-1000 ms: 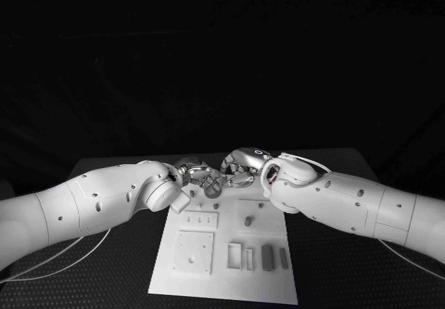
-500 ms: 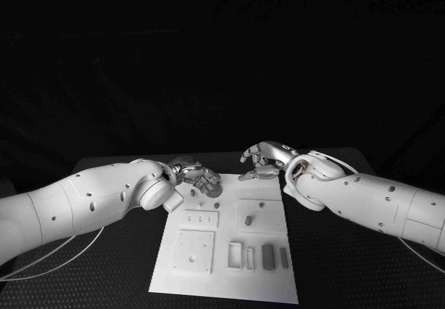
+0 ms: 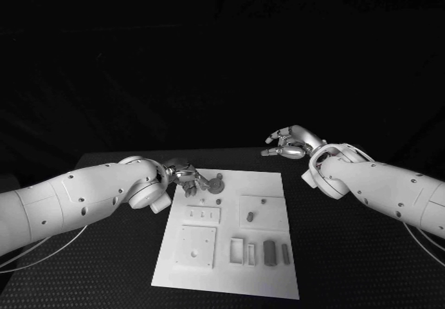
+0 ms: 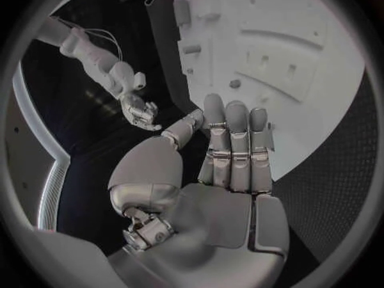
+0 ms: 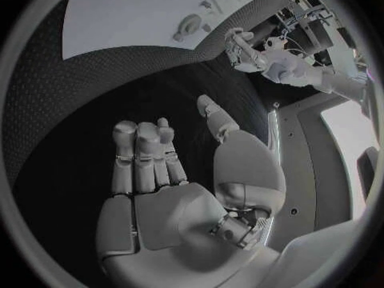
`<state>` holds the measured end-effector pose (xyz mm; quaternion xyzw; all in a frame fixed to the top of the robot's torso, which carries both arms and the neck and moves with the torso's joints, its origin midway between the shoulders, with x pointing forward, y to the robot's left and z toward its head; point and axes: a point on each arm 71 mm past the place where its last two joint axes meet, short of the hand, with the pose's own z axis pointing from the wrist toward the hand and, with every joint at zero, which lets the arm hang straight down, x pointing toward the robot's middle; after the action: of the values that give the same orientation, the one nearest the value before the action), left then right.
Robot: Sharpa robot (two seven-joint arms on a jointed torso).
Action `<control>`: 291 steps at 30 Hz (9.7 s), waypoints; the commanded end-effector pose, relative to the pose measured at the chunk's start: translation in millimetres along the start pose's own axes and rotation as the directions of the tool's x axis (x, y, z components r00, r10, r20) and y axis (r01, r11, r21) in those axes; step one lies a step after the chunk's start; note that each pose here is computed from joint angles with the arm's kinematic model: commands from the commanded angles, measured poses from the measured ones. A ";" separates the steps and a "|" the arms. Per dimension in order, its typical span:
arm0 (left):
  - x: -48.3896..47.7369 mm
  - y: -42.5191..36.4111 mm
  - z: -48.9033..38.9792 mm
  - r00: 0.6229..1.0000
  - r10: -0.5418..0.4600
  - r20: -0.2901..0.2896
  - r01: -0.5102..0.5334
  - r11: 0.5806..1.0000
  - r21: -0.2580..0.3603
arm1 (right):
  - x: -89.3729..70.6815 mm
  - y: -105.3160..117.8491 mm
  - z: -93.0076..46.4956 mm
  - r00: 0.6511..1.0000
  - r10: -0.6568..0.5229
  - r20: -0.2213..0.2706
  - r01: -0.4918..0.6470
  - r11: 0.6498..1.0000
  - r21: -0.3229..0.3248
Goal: Assemble the parts on the task board
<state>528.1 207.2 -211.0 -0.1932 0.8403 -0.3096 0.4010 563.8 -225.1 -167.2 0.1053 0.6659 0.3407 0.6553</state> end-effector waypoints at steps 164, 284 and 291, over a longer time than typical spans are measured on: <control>62.1 5.3 15.0 0.848 0.486 -0.212 -0.520 0.839 -0.159 | 3.2 -1.9 14.2 0.955 0.293 -0.037 -0.291 0.955 0.053; -39.8 0.7 40.6 0.915 0.401 0.039 -0.380 0.892 -0.245 | 0.7 -12.4 12.2 0.958 0.287 -0.026 -0.285 0.956 0.076; -36.6 2.4 43.0 0.915 0.404 0.000 -0.392 0.886 -0.247 | 0.6 -12.3 12.1 0.958 0.287 -0.025 -0.285 0.956 0.075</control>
<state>585.8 217.8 -210.7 -0.0913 0.8717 -0.1101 0.4686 579.4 -231.6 -174.1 0.2220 0.6664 0.4044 0.5857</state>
